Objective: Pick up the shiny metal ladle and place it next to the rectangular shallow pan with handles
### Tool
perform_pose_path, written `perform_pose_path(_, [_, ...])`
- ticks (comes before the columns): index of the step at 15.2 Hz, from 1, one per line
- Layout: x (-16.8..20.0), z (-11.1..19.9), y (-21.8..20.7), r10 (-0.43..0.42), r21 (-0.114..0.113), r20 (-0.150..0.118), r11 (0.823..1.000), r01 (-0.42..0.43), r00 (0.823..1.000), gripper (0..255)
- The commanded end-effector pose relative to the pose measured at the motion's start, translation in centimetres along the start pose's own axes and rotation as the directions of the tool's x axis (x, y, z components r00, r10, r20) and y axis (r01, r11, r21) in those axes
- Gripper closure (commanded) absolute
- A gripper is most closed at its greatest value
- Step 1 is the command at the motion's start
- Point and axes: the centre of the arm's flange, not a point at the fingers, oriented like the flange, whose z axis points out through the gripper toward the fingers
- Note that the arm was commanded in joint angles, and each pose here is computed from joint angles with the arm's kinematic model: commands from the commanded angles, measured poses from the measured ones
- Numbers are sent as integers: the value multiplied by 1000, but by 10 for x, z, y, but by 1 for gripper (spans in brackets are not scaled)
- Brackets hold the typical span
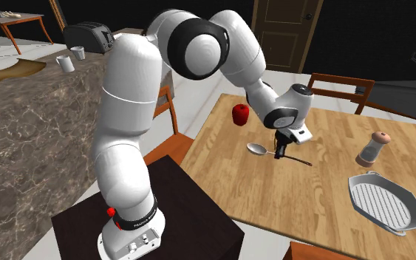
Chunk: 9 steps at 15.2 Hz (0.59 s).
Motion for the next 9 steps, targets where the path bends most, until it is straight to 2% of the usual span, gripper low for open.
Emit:
perform_pose_path(1, [23, 1, -14, 0, -1, 0, 1000, 0, 1000, 255])
perform_pose_path(9, [113, 5, -69, 0, -1, 0, 1000, 0, 1000, 255])
